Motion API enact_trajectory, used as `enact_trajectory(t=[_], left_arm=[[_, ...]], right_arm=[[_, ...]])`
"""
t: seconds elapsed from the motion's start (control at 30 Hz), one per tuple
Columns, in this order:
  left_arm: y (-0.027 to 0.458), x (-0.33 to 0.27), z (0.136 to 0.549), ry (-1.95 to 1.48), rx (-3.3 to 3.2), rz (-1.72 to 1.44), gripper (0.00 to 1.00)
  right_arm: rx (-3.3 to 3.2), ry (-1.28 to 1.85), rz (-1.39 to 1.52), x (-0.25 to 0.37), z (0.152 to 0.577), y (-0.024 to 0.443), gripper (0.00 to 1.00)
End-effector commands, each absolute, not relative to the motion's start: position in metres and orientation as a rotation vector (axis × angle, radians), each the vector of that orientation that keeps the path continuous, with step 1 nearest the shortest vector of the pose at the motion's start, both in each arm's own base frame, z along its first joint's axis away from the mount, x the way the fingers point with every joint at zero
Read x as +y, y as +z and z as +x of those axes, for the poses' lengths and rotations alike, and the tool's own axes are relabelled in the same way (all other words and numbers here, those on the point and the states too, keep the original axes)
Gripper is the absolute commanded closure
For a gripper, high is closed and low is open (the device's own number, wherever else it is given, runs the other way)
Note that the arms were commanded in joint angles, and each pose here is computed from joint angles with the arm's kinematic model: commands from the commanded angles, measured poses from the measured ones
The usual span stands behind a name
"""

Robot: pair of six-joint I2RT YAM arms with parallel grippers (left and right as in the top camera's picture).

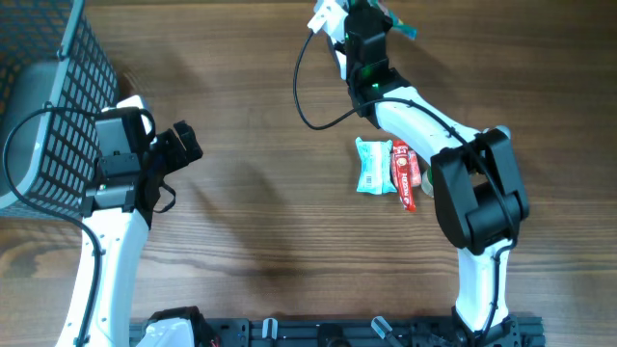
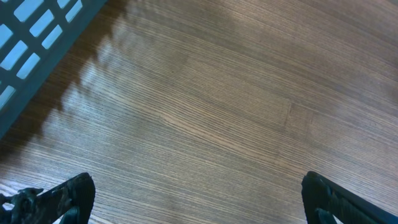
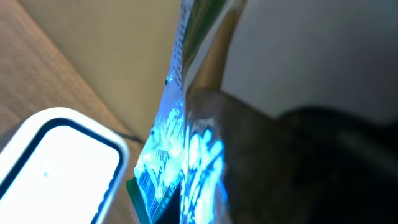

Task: Scan the item barcode
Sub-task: 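Raise the gloves pack with the right gripper up to the white scanner, then lower the gloves pack and release it left of the wipes pouch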

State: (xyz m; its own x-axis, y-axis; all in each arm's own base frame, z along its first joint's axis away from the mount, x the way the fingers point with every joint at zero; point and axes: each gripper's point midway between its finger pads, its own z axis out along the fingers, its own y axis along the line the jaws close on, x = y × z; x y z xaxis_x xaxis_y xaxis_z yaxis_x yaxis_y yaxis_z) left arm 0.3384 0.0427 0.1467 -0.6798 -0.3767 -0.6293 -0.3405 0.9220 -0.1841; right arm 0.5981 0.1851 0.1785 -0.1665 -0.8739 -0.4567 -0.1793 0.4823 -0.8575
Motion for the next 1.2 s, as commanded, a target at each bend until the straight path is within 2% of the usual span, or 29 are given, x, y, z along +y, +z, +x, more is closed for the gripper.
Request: enact_trajectory(t=[0.0, 0.3, 0.77, 0.93, 1.17], left_arm=[[0.154, 0.045, 0.343, -0.051, 2.359, -0.495, 0.0], [0.154, 0.045, 0.343, -0.051, 2.359, -0.495, 0.0], [0.154, 0.046, 0.343, -0.05, 2.359, -0.496, 0.0], [0.154, 0.046, 0.343, -0.05, 2.359, -0.496, 0.0], [0.154, 0.046, 0.343, -0.05, 2.359, -0.496, 0.0]], right_arm=[[1.713, -0.701, -0.816, 0.189, 0.6, 0.165, 0.96], [1.71, -0.637, -0.809, 0.214, 0.591, 0.164, 0.96], [1.791, -0.45, -0.909, 0.244, 0.574, 0.133, 0.96], [1.832, -0.34, -0.812, 0.249, 0.573, 0.132, 0.96], [1.822, -0.279, -0.759, 0.243, 0.568, 0.168, 0.96]])
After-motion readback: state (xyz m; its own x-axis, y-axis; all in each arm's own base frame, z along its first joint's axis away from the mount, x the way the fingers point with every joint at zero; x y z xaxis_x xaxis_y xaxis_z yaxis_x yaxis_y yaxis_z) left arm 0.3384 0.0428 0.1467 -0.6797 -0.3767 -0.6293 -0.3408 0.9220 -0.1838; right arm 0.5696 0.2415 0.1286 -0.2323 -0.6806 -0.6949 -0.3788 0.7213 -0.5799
